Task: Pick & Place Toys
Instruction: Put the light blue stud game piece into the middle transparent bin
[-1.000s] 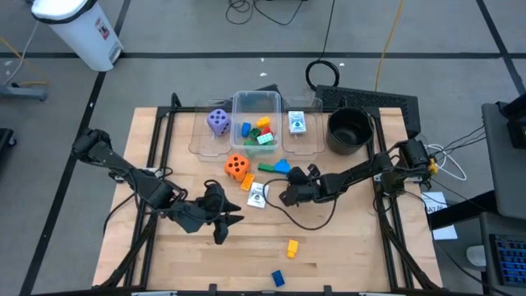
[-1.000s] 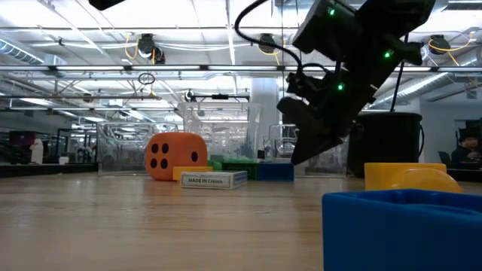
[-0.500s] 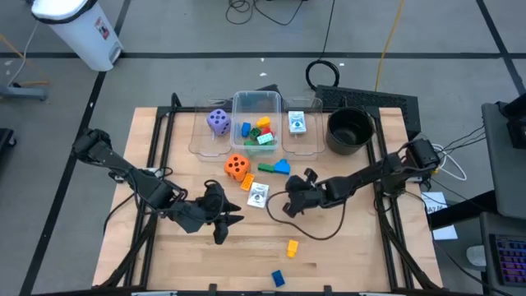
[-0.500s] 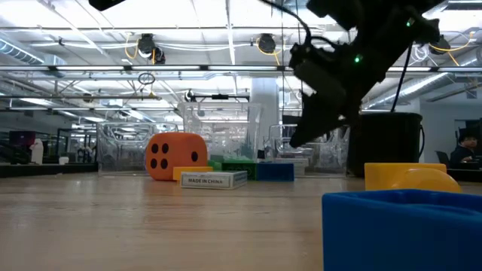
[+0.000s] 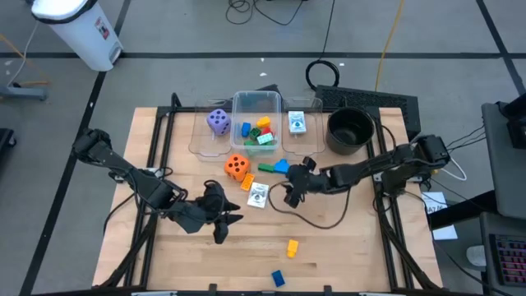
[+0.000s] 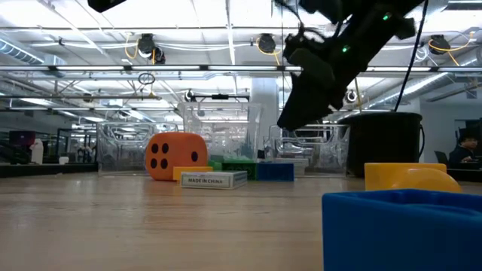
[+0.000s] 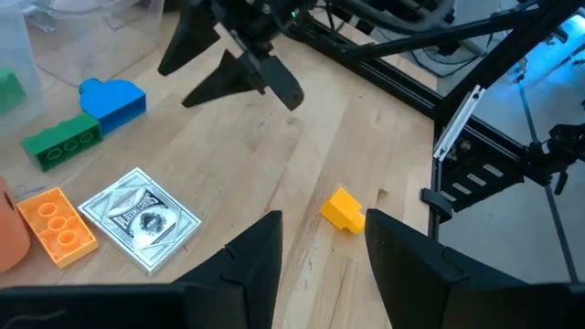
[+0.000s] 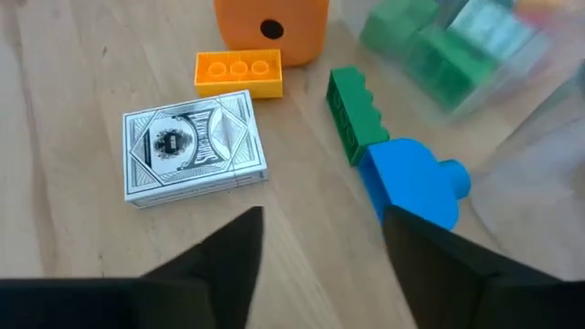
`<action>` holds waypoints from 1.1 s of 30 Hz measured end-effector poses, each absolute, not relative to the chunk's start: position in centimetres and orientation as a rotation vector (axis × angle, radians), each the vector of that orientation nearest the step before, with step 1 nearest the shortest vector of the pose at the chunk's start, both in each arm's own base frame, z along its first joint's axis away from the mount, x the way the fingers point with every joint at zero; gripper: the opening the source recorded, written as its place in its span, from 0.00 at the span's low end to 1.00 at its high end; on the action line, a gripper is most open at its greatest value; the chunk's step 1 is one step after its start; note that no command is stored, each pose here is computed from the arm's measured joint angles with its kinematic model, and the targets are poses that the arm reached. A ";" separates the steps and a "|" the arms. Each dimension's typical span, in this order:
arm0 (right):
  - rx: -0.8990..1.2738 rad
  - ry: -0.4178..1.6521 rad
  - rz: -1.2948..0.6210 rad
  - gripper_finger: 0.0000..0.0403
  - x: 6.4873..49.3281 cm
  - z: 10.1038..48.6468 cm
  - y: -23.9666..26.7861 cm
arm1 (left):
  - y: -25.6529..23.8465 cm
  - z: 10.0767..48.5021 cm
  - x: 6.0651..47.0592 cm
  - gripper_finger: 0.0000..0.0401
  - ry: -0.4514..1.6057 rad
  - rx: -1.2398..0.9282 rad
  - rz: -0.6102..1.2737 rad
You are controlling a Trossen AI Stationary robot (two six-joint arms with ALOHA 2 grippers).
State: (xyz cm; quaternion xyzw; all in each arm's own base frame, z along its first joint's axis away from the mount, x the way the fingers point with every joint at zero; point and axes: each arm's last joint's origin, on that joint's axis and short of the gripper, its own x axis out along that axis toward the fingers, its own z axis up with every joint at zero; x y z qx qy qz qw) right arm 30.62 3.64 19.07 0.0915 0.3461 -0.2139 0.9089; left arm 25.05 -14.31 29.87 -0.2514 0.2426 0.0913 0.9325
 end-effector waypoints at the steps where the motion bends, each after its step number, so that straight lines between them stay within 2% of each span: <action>1: 0.211 0.725 -0.428 0.57 30.7 18.9 3.2 | -14.3 29.9 25.0 0.40 0.493 -0.514 0.191; 6: 0.287 0.769 -0.435 0.72 31.4 17.8 0.6 | -14.2 29.9 25.1 0.40 0.480 -0.509 0.210; 11: 0.327 0.723 -0.457 0.78 31.8 17.9 -1.1 | -14.2 29.9 25.1 0.40 0.479 -0.524 0.214; 18: 0.333 0.680 -0.477 0.75 32.1 18.1 -2.3 | -14.1 29.9 25.1 0.40 0.480 -0.524 0.219; 25: 0.393 0.753 -0.372 0.71 33.1 15.6 -2.0 | -13.7 29.9 25.4 0.40 0.475 -0.527 0.238; 33: 0.478 0.764 -0.376 0.67 33.3 14.7 -1.9 | -13.4 29.9 25.5 0.40 0.479 -0.534 0.239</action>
